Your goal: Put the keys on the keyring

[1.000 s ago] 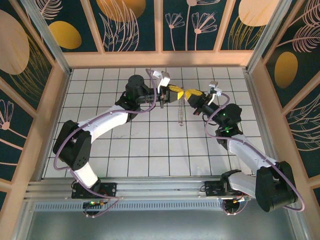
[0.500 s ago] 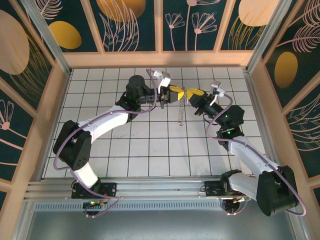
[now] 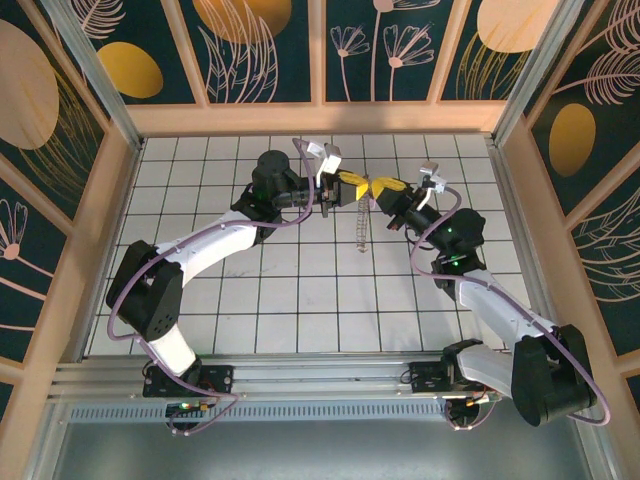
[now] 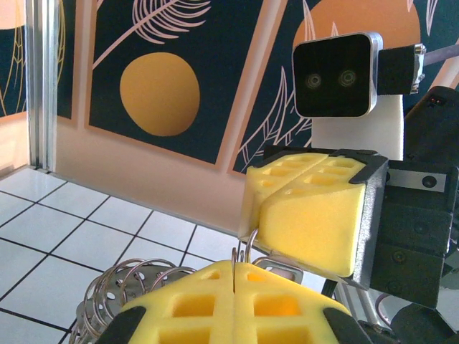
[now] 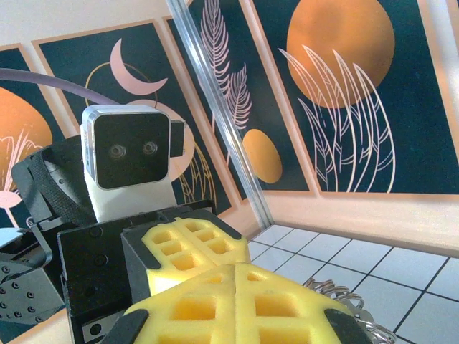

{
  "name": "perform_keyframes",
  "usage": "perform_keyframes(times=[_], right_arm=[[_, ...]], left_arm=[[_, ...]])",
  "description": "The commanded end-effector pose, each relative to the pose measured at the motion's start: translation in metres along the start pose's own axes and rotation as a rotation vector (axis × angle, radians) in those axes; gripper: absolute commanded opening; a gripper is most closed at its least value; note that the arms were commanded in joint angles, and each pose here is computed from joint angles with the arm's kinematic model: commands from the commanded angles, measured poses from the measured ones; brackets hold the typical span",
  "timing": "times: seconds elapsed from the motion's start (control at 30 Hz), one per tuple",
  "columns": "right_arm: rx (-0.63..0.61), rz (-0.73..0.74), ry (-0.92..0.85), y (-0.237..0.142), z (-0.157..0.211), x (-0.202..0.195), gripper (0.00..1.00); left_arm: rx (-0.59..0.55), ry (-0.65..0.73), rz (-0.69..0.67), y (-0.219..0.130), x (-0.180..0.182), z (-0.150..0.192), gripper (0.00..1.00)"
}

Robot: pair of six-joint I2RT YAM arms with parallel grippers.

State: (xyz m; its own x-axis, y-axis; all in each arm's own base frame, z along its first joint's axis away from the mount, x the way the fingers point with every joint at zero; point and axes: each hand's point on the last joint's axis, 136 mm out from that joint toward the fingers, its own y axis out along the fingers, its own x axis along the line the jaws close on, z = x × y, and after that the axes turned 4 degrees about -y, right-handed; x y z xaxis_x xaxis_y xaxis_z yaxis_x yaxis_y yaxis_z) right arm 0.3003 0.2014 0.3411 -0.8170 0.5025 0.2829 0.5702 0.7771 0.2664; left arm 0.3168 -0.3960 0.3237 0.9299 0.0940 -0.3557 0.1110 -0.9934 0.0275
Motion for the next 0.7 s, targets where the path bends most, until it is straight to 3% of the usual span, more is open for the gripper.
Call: perform_keyframes(times=[0.0,0.67], right_arm=[[-0.047,-0.004,-0.035,0.003,-0.015,0.004,0.0],[-0.028,0.049,0.036,-0.015,0.004,-0.009,0.0]], left_arm=[[-0.055,0.06,0.051,0.001,-0.017,-0.022,0.0],[-0.115,0.08,0.034,-0.007,-0.021,-0.032,0.0]])
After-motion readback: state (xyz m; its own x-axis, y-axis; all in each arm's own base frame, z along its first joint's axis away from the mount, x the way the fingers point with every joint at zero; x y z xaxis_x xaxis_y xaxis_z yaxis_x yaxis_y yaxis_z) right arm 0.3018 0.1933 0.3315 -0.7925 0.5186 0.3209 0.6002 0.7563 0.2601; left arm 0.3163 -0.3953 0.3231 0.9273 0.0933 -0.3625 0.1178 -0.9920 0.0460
